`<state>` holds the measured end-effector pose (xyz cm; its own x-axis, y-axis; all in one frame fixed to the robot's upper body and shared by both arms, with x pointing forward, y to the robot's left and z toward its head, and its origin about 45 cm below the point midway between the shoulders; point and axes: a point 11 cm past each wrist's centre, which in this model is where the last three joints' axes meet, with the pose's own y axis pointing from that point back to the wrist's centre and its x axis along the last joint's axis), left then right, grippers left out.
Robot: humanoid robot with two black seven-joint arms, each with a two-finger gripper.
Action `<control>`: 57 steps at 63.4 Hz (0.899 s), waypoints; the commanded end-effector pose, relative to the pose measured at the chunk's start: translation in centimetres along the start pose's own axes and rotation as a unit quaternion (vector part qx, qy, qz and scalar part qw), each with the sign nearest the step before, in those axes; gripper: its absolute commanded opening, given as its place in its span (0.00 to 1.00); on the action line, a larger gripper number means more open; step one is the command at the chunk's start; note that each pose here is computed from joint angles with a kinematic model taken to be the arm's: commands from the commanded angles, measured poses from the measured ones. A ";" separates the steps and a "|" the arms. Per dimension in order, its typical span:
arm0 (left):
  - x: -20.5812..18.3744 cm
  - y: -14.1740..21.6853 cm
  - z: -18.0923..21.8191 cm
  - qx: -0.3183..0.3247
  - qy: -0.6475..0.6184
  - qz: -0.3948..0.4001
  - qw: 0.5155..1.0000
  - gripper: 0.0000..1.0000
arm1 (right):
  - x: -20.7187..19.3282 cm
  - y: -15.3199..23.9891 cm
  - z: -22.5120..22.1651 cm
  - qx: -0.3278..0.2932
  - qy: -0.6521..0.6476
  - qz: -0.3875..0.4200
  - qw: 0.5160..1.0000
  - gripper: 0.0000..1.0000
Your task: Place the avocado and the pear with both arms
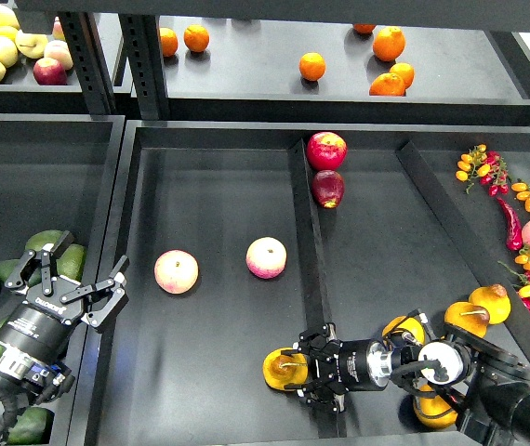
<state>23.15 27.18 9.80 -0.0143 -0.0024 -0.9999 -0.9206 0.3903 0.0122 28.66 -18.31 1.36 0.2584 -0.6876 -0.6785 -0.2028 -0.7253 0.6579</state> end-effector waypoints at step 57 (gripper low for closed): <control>0.2 0.2 -0.3 0.004 0.000 0.005 1.000 0.99 | 5.5 15.0 -3.7 0.091 -0.002 0.058 0.994 0.43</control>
<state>22.91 27.08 9.62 -0.0208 0.0018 -0.9998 -0.9187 0.3945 0.0198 31.77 -31.60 8.97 0.2332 -0.7573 -0.6100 -0.4076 -0.6457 0.6458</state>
